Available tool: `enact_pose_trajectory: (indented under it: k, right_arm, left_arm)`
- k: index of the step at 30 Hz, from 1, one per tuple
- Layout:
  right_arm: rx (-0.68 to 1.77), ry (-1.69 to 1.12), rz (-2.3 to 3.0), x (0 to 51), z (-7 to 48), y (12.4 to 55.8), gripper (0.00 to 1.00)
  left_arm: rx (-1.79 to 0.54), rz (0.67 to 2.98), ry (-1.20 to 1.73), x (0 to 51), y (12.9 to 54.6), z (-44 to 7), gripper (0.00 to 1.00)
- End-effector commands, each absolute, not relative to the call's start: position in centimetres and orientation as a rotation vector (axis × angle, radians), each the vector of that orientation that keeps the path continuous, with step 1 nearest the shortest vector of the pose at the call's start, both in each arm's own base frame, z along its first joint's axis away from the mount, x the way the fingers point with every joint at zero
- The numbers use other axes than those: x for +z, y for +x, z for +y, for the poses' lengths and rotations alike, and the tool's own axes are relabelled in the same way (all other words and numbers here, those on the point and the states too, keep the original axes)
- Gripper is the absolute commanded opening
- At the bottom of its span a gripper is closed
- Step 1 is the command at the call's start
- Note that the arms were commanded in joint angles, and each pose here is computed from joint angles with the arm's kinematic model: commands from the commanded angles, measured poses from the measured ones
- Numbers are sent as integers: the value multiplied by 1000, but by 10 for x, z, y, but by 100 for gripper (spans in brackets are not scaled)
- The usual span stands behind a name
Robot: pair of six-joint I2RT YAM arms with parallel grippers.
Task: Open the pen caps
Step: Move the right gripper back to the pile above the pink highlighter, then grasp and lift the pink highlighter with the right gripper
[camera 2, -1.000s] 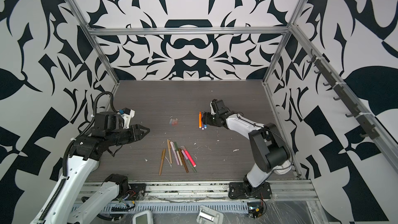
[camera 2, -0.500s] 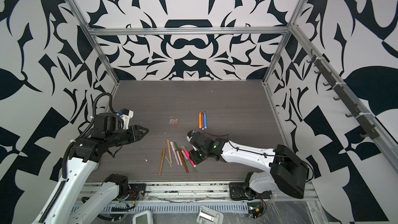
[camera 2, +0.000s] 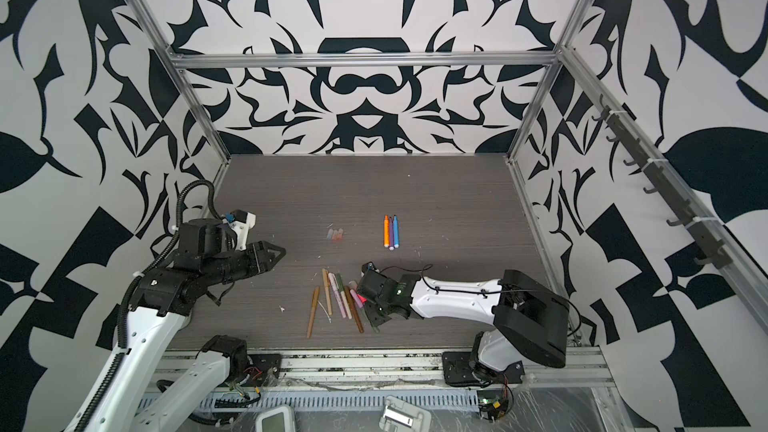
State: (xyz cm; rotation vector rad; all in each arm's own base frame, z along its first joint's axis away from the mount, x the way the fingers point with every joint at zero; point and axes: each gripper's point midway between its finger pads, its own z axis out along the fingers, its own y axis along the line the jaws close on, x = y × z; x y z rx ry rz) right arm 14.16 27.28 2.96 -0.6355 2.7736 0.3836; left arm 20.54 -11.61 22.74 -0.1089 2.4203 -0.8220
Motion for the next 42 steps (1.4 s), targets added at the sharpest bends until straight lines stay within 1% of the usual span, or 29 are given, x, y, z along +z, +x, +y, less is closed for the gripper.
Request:
enact_pose_trajectory:
  k: [1, 11, 18, 21, 24, 27, 30, 34, 38, 40, 42]
  right_arm:
    - [353, -588, 2759, 34, 273, 148, 31]
    - [264, -570, 2782, 29, 268, 152, 32]
    - [158, -554, 2807, 22, 262, 156, 32]
    - [-8, -564, 2805, 16, 251, 165, 32]
    - [-95, -601, 2831, 9, 249, 167, 28]
    - [-74, -619, 2836, 11, 256, 169, 16]
    - [19, -616, 2800, 31, 271, 175, 7]
    - [149, -586, 2703, 95, 281, 183, 5]
    - [241, -526, 2590, 158, 272, 186, 2]
    - [320, -500, 2556, 173, 268, 183, 0]
    - [435, -490, 2527, 175, 269, 174, 0]
  left_arm:
    - [-829, 2426, -121, 224, 203, -116, 44]
    - [-833, 2424, -121, 225, 203, -116, 44]
    - [-834, 2421, -120, 224, 204, -116, 44]
    - [-837, 2421, -120, 224, 204, -117, 44]
    - [-845, 2416, -110, 226, 203, -118, 44]
    - [-847, 2401, -100, 229, 201, -118, 44]
    - [-851, 2385, -89, 233, 200, -118, 44]
    - [-841, 2371, -66, 236, 196, -117, 44]
    - [-810, 2377, -45, 235, 189, -117, 44]
    - [-784, 2390, -41, 233, 188, -118, 44]
    - [-786, 2410, -24, 230, 187, -121, 44]
